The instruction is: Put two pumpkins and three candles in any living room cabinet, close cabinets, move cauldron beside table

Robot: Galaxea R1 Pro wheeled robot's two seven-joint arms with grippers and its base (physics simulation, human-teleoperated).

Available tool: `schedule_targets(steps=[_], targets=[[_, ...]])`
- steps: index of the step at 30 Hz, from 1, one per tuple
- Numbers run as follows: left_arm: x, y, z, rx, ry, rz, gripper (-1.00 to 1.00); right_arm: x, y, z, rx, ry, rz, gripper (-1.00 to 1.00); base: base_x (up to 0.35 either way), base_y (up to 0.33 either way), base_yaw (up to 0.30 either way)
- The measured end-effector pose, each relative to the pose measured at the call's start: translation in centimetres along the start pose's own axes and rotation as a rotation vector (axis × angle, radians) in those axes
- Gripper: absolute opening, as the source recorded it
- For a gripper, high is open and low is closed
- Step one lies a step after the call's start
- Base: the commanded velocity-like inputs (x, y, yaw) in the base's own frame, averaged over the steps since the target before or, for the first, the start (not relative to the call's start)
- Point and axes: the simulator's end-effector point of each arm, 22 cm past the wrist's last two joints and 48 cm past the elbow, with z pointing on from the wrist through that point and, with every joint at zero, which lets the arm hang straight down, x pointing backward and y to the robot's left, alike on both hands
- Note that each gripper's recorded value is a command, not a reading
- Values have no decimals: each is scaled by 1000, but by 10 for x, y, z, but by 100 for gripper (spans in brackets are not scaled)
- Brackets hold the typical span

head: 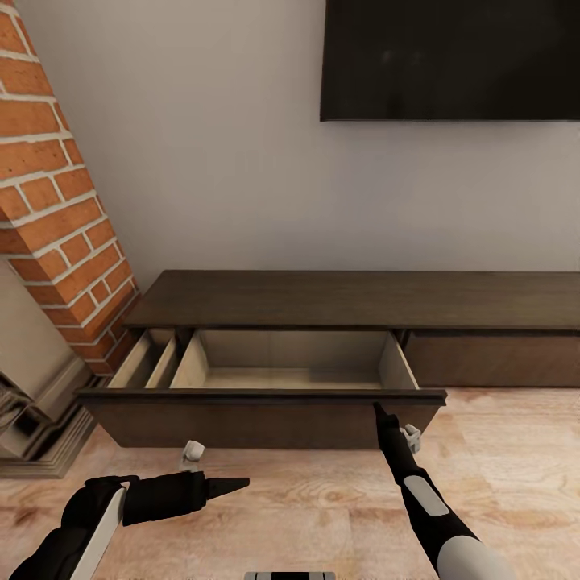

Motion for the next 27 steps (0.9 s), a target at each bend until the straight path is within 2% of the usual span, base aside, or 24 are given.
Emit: schedule_targets(steps=[27], targets=[[0,0,0,0,0,0,100,0,0,0,0,-3,-7,-100,-42,0,0]])
